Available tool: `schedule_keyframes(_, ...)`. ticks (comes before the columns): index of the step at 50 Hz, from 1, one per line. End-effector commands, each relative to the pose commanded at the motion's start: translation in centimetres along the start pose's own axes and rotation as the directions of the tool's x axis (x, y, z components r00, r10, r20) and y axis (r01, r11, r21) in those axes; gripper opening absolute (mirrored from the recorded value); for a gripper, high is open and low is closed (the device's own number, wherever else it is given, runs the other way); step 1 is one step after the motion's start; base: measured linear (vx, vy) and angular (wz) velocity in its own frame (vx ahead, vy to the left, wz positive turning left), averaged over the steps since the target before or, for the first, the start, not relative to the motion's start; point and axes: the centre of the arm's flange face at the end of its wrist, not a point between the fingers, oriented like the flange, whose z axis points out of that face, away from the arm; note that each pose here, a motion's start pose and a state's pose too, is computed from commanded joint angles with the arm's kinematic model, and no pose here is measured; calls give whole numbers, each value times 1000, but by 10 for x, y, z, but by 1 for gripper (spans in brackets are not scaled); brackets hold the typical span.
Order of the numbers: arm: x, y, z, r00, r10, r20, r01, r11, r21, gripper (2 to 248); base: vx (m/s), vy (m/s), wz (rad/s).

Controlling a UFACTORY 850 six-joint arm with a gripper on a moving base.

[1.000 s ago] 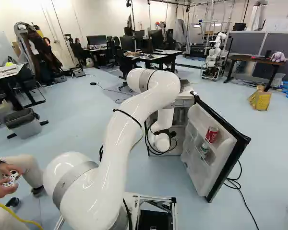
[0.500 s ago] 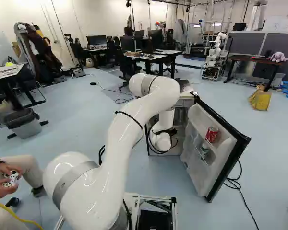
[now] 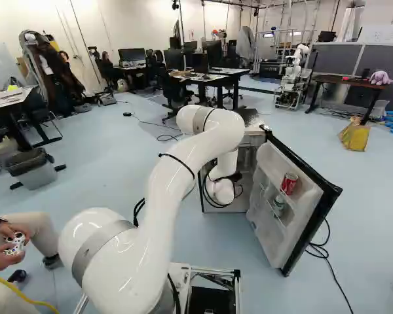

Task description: Grab a drink from the fridge

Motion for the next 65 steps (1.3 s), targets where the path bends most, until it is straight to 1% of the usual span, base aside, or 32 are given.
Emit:
schedule_keyframes(17, 0, 0, 1, 1000, -1, -2, 1, 1000, 0, 247, 0, 0, 0)
schedule_keyframes(18, 0, 0, 1, 1000, -1, -2, 1, 1000, 0, 238, 0, 0, 0)
schedule_keyframes(22, 0, 0, 1, 1000, -1, -2, 1, 1000, 0, 238, 0, 0, 0)
schedule_keyframes(23, 0, 0, 1, 1000, -1, -2, 1, 1000, 0, 225, 0, 0, 0)
schedule_keyframes(27, 0, 0, 1, 1000, -1, -2, 1, 1000, 0, 225, 0, 0, 0)
schedule_keyframes(28, 0, 0, 1, 1000, -1, -2, 1, 1000, 0, 213, 0, 0, 0)
schedule_keyframes(48, 0, 0, 1, 1000, -1, -2, 1, 1000, 0, 210, 0, 0, 0)
schedule_keyframes(49, 0, 0, 1, 1000, -1, -2, 1, 1000, 0, 197, 0, 0, 0)
schedule_keyframes(54, 0, 0, 1, 1000, -1, -2, 1, 1000, 0, 197, 0, 0, 0)
schedule_keyframes(55, 0, 0, 1, 1000, -1, -2, 1, 1000, 0, 184, 0, 0, 0)
schedule_keyframes(59, 0, 0, 1, 1000, -1, -2, 1, 1000, 0, 184, 0, 0, 0)
schedule_keyframes(60, 0, 0, 1, 1000, -1, -2, 1, 1000, 0, 173, 0, 0, 0)
schedule_keyframes(64, 0, 0, 1, 1000, -1, -2, 1, 1000, 0, 173, 0, 0, 0)
schedule_keyframes(65, 0, 0, 1, 1000, -1, -2, 1, 1000, 0, 169, 0, 0, 0)
